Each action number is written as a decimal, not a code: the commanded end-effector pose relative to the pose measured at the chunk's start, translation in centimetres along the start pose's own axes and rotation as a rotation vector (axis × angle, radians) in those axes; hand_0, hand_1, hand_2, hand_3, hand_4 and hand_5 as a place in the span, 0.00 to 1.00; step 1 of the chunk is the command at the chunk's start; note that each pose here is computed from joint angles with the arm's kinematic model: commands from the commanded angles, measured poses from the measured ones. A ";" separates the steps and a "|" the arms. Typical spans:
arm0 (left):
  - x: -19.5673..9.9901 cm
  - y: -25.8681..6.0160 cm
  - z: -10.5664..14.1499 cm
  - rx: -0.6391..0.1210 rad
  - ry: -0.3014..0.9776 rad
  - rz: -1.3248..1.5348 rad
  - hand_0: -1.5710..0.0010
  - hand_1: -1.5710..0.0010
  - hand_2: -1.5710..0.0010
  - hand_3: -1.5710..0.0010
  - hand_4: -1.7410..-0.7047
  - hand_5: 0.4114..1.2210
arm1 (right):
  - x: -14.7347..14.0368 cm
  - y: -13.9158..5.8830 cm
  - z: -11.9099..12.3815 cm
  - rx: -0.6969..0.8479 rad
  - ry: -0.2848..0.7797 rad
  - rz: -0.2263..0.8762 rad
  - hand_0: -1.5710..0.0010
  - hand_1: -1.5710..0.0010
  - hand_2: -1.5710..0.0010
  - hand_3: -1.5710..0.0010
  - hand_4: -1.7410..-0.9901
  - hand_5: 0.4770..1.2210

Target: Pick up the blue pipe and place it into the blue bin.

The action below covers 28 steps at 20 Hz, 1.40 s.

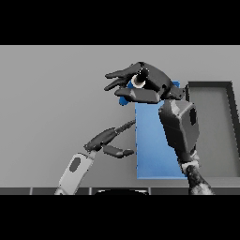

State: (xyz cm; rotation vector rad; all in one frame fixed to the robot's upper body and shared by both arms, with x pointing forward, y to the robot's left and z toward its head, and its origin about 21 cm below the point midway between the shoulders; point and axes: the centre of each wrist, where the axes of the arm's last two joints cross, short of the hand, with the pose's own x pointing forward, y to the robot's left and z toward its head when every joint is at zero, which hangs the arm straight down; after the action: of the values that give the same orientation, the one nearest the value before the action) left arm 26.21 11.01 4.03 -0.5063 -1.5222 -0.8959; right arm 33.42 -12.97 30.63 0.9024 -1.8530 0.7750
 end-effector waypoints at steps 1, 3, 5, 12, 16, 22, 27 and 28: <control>0.2 0.0 0.2 0.004 -0.008 0.001 1.00 1.00 1.00 1.00 0.77 0.07 | 0.4 -0.7 -0.1 -0.033 -0.001 0.026 0.00 0.00 0.00 0.00 0.32 1.00; -0.1 0.2 0.4 0.017 0.014 -0.004 1.00 1.00 1.00 1.00 0.76 0.07 | 0.3 -2.7 0.3 -0.105 0.021 0.069 0.00 0.00 0.00 0.00 0.32 1.00; -0.3 0.2 0.8 0.025 0.015 -0.005 1.00 1.00 1.00 1.00 0.76 0.07 | -0.4 -4.4 1.2 -0.187 0.065 0.101 0.00 0.00 0.00 0.00 0.32 1.00; 0.0 0.8 0.6 0.036 0.009 -0.019 1.00 1.00 1.00 1.00 0.77 0.06 | -4.6 -8.1 5.6 -0.401 0.328 0.113 0.00 0.00 0.00 0.00 0.32 1.00; -0.3 0.7 0.6 0.044 0.019 -0.030 1.00 1.00 1.00 1.00 0.78 0.06 | -7.2 -7.9 7.9 -0.491 0.496 0.110 0.00 0.00 0.00 0.00 0.32 1.00; -0.3 1.0 0.7 0.052 -0.009 -0.039 1.00 1.00 1.00 1.00 0.78 0.07 | -11.7 -7.6 12.1 -0.644 0.708 0.078 0.00 0.00 0.00 0.00 0.32 1.00; -0.3 1.2 0.6 0.059 -0.008 -0.053 1.00 1.00 1.00 1.00 0.79 0.08 | -15.5 -7.7 14.0 -0.676 0.868 -0.025 0.00 0.00 0.00 0.36 0.21 1.00; -0.4 0.8 0.5 0.056 -0.008 -0.047 1.00 1.00 1.00 1.00 0.79 0.09 | -16.3 -7.6 14.4 -0.684 0.905 -0.050 0.00 0.00 0.00 0.49 0.17 1.00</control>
State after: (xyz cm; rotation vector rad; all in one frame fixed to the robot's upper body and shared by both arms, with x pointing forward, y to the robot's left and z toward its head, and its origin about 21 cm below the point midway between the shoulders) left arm 26.56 11.88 3.80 -0.4362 -1.5676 -0.8857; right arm 38.51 -24.24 11.14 0.0953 -1.1269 0.3571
